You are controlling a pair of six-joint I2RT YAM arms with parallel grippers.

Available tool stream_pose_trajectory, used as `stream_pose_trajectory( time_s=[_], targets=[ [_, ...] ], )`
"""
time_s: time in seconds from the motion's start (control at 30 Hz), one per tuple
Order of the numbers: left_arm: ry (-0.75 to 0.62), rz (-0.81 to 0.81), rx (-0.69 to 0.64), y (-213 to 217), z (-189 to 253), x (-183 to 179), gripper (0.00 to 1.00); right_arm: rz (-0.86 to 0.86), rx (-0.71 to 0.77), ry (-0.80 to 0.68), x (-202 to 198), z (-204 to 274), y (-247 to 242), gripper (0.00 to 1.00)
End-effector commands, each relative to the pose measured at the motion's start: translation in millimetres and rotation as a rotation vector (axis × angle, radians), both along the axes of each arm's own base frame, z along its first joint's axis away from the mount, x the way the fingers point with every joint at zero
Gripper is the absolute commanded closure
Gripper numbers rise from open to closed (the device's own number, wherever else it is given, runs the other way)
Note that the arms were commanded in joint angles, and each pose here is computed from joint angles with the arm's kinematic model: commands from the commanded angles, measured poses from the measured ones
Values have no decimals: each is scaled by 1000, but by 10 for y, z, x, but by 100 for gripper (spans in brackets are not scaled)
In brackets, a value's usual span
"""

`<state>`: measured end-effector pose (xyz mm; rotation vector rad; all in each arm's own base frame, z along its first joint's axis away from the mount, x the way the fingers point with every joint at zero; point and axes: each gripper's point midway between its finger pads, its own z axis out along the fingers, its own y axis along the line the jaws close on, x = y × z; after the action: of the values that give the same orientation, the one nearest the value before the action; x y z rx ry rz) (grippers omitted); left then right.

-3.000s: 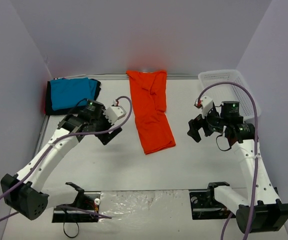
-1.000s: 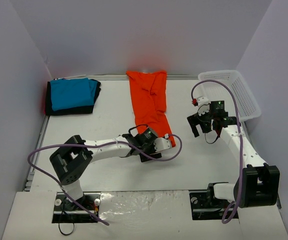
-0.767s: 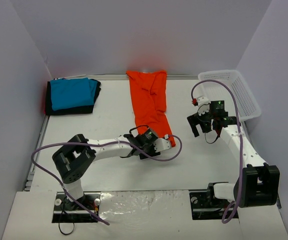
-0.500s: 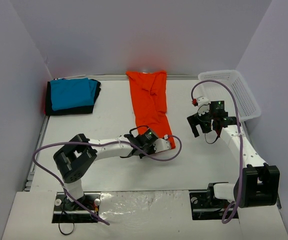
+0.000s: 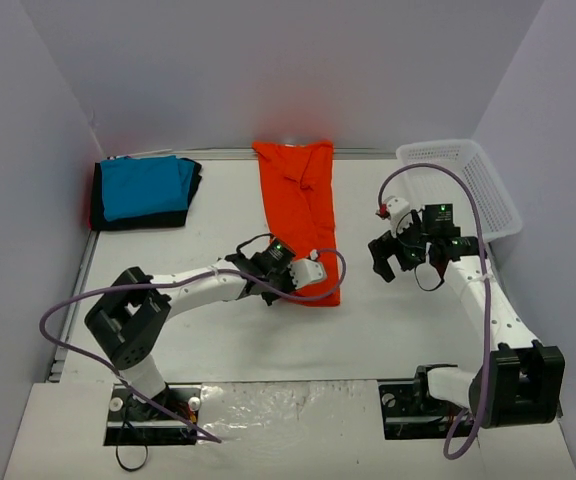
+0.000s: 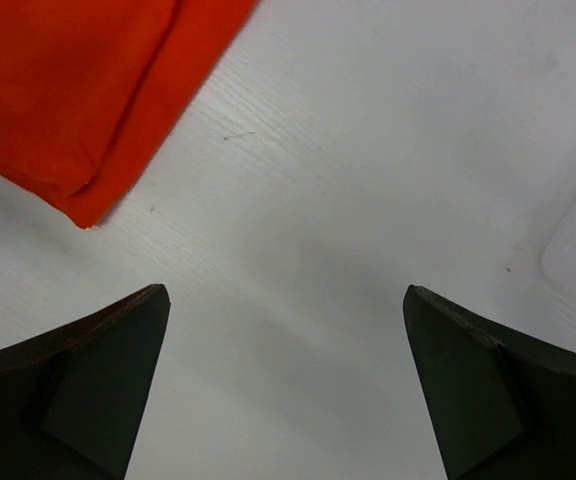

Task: Fold and stack the t-shirts
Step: Rotate the tshirt 90 degrees, then grab the bottom of the folded rectangular tshirt with both arms

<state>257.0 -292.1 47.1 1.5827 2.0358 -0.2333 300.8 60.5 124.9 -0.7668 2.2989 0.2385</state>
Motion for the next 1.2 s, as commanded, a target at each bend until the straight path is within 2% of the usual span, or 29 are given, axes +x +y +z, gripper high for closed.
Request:
stream_pose_trajectory(
  time_s=[0.0, 0.17, 0.37, 0.5, 0.8, 1.17],
  targets=[
    [67, 34, -80, 90, 214, -21, 98, 230, 65, -55, -199, 164, 276, 0],
    [99, 49, -119, 151, 251, -76, 98, 494, 84, -125, -370, 34, 468, 0],
    [121, 48, -134, 182, 267, -131, 98, 680, 155, -119, -526, -121, 735, 0],
    [135, 82, -148, 250, 233, -78, 98, 802, 132, -113, -650, -200, 976, 2],
    [160, 120, -162, 308, 168, 10, 98, 893, 123, 3, -741, -543, 1187, 10],
    [202, 155, -194, 310, 148, 47, 98, 948, 123, 35, -754, -730, 1455, 16]
  ],
)
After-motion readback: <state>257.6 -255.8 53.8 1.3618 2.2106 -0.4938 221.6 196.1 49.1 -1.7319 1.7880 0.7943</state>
